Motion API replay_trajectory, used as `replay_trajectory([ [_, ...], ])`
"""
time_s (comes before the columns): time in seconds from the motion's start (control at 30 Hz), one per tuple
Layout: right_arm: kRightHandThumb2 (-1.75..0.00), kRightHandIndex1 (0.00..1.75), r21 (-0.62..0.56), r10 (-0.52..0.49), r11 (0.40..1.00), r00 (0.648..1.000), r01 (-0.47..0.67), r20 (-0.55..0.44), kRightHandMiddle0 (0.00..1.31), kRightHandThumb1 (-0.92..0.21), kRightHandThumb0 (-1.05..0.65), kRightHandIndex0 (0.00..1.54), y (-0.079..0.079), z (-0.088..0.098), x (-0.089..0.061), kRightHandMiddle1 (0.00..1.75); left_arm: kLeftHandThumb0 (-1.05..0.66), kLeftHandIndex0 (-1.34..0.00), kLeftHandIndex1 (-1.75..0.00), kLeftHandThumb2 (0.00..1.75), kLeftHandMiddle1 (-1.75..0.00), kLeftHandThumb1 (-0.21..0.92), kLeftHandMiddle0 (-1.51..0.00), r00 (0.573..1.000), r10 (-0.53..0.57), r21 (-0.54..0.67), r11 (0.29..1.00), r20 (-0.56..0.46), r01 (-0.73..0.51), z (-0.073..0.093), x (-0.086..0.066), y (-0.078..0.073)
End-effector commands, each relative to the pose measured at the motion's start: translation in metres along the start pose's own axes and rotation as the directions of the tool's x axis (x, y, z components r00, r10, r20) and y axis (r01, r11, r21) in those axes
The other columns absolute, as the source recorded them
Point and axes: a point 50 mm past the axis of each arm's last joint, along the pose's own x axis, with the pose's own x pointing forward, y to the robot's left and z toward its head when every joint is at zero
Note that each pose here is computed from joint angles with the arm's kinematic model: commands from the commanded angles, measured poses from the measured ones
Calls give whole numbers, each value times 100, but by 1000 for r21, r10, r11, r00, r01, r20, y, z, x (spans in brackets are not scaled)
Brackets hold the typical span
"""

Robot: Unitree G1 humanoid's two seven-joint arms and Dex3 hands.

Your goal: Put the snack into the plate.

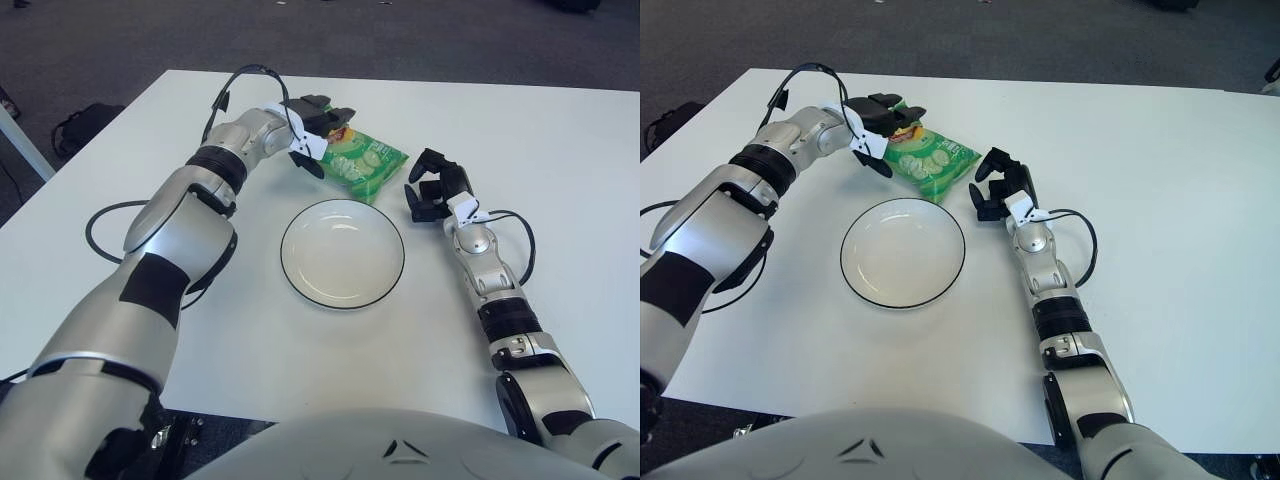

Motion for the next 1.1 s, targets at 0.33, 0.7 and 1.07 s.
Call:
replay_trajectory([
  [0.33,-149,175,-38,67,996,971,-77,-230,73,-18,-54,131,14,-42,-27,175,-91,0,-17,46,0,64,0,968,-239,107,963,-72,246,-7,-3,14],
  [0.7,-147,175,-23,76,996,970,-84,-230,72,-19,-53,131,13,-41,-27,175,-88,0,-31,64,0,48,0,915,-379,111,912,-137,394,-16,-11,9],
  [1.07,-145,175,-19,88,995,966,-96,-245,71,-20,-53,130,8,-45,-27,175,-92,0,-23,64,0,50,0,893,-414,116,892,-173,436,-29,-21,-1],
])
